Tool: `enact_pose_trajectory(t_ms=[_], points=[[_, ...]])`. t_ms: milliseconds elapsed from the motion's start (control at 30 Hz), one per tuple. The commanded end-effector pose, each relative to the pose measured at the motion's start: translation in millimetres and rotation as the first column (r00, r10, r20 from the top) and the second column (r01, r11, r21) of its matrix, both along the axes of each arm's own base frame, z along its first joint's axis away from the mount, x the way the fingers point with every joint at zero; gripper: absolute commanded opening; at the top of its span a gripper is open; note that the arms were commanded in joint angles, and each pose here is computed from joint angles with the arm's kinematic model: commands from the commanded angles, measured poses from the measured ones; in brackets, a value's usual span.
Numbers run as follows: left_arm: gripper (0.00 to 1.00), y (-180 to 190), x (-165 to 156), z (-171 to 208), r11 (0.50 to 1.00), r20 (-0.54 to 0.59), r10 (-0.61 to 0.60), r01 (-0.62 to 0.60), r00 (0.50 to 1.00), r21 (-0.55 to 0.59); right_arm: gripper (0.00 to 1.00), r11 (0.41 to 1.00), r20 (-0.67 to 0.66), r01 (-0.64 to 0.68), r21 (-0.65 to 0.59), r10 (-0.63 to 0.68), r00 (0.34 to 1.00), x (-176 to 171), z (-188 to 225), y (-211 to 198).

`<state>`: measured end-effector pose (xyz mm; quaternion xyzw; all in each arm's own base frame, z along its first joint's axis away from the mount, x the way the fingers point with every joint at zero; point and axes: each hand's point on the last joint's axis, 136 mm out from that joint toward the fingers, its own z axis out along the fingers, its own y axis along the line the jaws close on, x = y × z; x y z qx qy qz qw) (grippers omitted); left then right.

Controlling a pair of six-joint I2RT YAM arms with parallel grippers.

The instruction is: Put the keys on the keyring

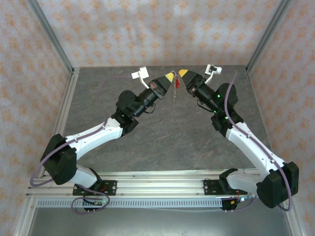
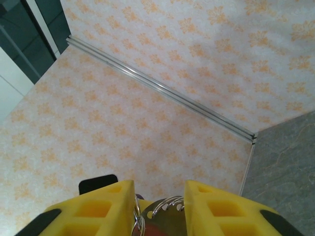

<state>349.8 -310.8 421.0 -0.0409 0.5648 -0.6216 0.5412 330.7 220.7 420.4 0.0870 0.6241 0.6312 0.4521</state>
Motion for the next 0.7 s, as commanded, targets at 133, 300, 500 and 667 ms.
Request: enact_pose_trajectory(t_ms=[133, 300, 500, 667], points=[[0.00, 6.0, -4.7, 30.1, 0.998, 0.077, -0.007, 0.012, 0.997, -0.069, 0.25, 0.996, 0.075, -0.056, 0.069, 0.051, 0.996, -14.1, 23.8, 1.7], [0.00, 6.1, -3.1, 28.9, 0.997, 0.076, -0.004, 0.009, 0.997, -0.071, 0.26, 0.995, 0.068, -0.078, 0.065, 0.074, 0.995, -16.3, 21.5, 7.9], [0.00, 6.4, -2.3, 28.9, 0.997, 0.076, -0.003, 0.008, 0.997, -0.075, 0.22, 0.995, 0.054, -0.085, 0.058, 0.082, 0.995, -16.9, 14.1, 11.3], [0.00, 7.5, -1.9, 29.8, 0.997, 0.078, 0.001, 0.005, 0.997, -0.078, 0.07, 0.995, 0.044, -0.087, 0.056, 0.084, 0.995, -18.4, 8.9, 11.4]])
